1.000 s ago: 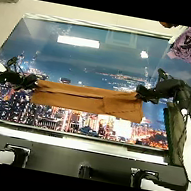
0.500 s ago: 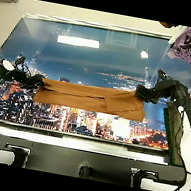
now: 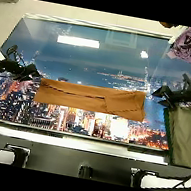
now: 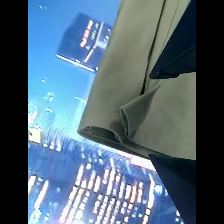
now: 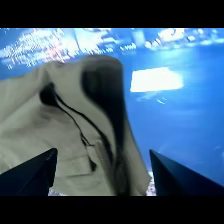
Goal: Fold the clothes and pants, and hang the long-sleeved shirts on hangers.
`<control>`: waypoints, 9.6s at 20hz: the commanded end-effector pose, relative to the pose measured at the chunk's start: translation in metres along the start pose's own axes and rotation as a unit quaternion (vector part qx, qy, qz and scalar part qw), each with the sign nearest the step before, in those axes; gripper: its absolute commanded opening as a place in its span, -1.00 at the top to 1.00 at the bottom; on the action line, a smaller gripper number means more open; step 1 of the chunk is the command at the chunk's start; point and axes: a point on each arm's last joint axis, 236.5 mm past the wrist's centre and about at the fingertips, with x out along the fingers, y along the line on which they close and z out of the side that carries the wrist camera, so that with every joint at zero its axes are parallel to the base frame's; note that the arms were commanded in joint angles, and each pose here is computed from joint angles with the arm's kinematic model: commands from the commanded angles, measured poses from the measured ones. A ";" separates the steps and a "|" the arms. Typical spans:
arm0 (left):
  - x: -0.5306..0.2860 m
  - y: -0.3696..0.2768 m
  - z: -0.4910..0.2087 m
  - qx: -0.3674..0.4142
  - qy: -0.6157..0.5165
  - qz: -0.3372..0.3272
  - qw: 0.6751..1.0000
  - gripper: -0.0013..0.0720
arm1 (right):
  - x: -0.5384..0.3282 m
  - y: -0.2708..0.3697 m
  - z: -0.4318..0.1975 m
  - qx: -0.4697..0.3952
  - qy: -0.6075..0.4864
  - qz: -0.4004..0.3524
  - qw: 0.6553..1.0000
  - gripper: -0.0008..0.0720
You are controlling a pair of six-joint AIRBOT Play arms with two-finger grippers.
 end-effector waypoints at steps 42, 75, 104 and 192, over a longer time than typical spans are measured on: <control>0.148 -0.439 -0.315 0.060 0.228 -0.294 0.926 0.93 | -0.150 0.096 -0.054 -0.063 -0.088 -0.124 0.986 0.91; -0.122 -0.118 0.030 0.067 -0.009 -0.032 0.997 0.92 | 0.065 0.341 -0.143 -0.076 -0.041 0.037 0.996 0.91; -0.122 -0.117 0.030 0.072 -0.009 -0.031 0.997 0.92 | -0.033 0.321 -0.086 -0.146 -0.090 0.110 0.979 -0.25; -0.121 -0.116 0.009 0.087 0.035 -0.025 0.995 0.92 | -0.183 -0.199 -0.185 0.321 -0.062 -0.454 0.829 0.91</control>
